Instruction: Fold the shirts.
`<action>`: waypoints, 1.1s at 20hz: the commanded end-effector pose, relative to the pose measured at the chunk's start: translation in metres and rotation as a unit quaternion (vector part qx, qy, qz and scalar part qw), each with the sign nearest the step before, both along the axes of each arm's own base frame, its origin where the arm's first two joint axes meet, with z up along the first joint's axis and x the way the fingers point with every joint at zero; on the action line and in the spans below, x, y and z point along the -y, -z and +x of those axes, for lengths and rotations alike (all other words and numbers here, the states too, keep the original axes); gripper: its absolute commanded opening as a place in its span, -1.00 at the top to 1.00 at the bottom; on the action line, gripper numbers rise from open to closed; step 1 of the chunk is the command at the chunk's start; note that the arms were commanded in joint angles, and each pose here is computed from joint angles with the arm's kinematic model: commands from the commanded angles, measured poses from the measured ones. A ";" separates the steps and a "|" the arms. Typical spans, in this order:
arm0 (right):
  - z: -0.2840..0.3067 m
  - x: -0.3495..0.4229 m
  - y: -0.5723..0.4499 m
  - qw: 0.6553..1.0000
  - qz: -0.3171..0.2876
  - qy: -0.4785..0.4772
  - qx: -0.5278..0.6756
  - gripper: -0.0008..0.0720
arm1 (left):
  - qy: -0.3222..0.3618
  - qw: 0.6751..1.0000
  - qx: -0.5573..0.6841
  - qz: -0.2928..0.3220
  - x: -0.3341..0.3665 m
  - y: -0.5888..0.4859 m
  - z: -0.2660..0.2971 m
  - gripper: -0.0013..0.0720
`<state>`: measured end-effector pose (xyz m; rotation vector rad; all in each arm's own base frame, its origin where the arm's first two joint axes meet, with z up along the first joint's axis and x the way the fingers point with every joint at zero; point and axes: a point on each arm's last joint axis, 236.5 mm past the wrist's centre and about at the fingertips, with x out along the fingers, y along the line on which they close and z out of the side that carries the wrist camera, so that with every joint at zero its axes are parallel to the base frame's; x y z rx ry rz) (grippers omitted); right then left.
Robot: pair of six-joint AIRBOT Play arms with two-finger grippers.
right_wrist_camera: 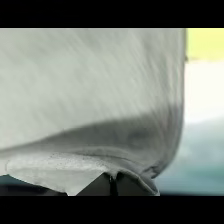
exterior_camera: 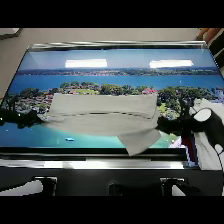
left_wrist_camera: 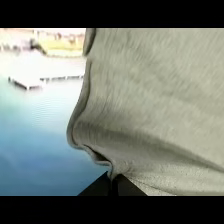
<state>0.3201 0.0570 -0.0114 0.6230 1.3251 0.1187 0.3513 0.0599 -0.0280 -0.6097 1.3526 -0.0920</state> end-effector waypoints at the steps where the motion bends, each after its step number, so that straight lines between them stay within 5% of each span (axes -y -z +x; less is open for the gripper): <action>1: 0.085 0.017 -0.042 0.995 -0.007 0.040 0.091 0.83 | -0.003 0.998 0.057 -0.003 0.012 -0.041 0.057 0.88; 7: 0.201 0.022 -0.025 0.981 0.064 0.126 0.130 0.82 | -0.033 0.998 0.045 -0.020 0.011 -0.019 0.145 0.88; 13: 0.204 -0.005 0.047 0.988 0.074 0.118 0.066 0.81 | -0.038 0.998 -0.017 -0.040 0.012 0.049 0.150 0.87; 14: 0.204 -0.002 0.045 0.988 0.071 0.116 0.069 0.74 | -0.038 0.998 -0.020 -0.041 0.012 0.053 0.150 0.78; 15: 0.205 0.004 0.038 0.988 0.069 0.113 0.077 0.32 | -0.034 0.999 -0.016 -0.039 0.011 0.052 0.150 0.16; 16: 0.202 0.012 0.024 0.989 0.068 0.099 0.084 -0.42 | -0.029 0.999 -0.008 -0.036 0.007 0.047 0.152 -0.76; 17: 0.195 0.022 0.012 0.992 0.057 0.072 0.091 -0.81 | -0.028 0.999 0.000 -0.034 0.000 0.040 0.153 -0.97; 20: 0.147 0.078 0.024 0.999 -0.011 0.047 0.016 -0.97 | -0.041 0.999 0.022 -0.027 -0.022 0.013 0.155 -0.97; 22: 0.122 0.073 0.048 0.999 0.002 0.029 -0.045 -0.97 | -0.043 0.998 0.033 -0.023 -0.027 -0.004 0.153 -0.97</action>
